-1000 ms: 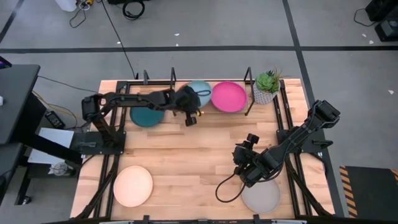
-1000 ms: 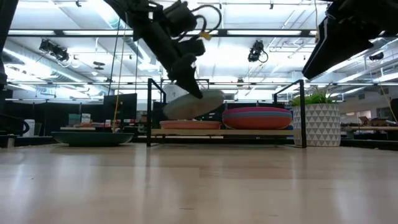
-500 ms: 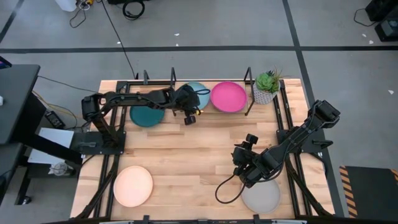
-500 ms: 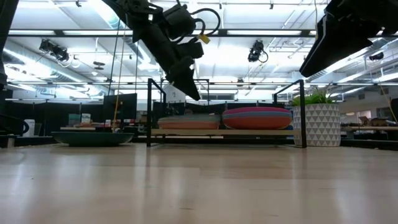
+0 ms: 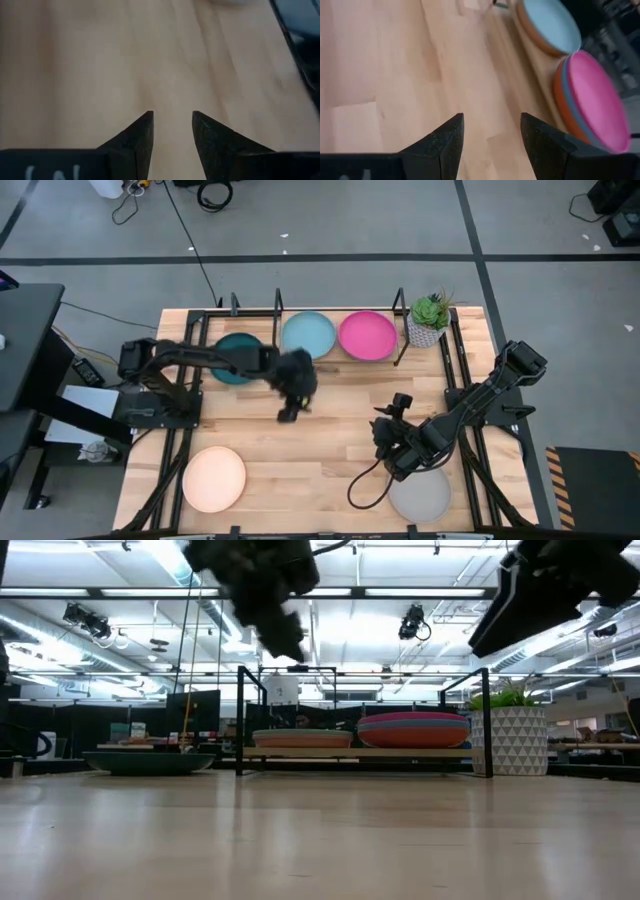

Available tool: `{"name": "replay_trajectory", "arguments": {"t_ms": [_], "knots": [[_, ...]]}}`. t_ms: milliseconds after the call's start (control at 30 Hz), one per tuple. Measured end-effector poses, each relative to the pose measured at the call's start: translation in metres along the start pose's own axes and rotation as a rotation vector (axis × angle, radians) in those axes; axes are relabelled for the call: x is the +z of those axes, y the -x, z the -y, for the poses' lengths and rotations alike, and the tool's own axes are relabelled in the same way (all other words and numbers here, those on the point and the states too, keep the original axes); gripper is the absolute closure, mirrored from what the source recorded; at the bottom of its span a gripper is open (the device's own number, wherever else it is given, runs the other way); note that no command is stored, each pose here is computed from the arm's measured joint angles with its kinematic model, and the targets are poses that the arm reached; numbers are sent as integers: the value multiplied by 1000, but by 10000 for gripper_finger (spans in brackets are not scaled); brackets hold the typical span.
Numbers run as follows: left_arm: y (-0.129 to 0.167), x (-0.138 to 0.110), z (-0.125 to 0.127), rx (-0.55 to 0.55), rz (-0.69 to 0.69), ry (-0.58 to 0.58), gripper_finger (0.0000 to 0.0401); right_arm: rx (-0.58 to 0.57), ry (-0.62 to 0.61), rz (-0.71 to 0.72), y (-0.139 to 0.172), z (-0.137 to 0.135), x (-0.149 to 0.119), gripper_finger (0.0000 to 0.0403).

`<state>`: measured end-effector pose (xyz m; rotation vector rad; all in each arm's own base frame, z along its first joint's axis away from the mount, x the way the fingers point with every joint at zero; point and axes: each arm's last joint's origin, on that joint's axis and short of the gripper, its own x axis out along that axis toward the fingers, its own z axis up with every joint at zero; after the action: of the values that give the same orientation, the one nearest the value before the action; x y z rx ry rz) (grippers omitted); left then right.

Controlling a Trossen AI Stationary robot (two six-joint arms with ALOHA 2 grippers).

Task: Place and stack plates onto a shelf
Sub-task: Stack the white plate on top of the light blue plate on the shelf

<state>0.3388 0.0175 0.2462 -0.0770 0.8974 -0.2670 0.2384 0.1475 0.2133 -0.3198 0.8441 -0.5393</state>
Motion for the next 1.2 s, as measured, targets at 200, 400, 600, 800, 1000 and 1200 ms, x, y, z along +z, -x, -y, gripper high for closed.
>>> {"name": "replay_trajectory", "arguments": {"t_ms": [200, 400, 600, 800, 1000, 1200], "knots": [[-21, -30, 61, -40, -268, 77, 257, -32, 73, 37, -6, 3, 7, 202], [-38, -68, 111, -31, -416, 199, 257, -49, 133, 55, -15, 6, 16, 202], [-42, -93, 153, -1, -499, 329, 257, -73, 196, 49, -29, 14, 25, 202], [-40, -103, 180, 97, -485, 502, 257, -102, 215, 38, -45, 26, 36, 202], [-39, -116, 200, 215, -471, 688, 257, -84, 216, 16, -58, 36, 42, 202], [-33, -129, 213, 329, -459, 840, 257, -42, 221, 19, -67, 42, 49, 202]]}}
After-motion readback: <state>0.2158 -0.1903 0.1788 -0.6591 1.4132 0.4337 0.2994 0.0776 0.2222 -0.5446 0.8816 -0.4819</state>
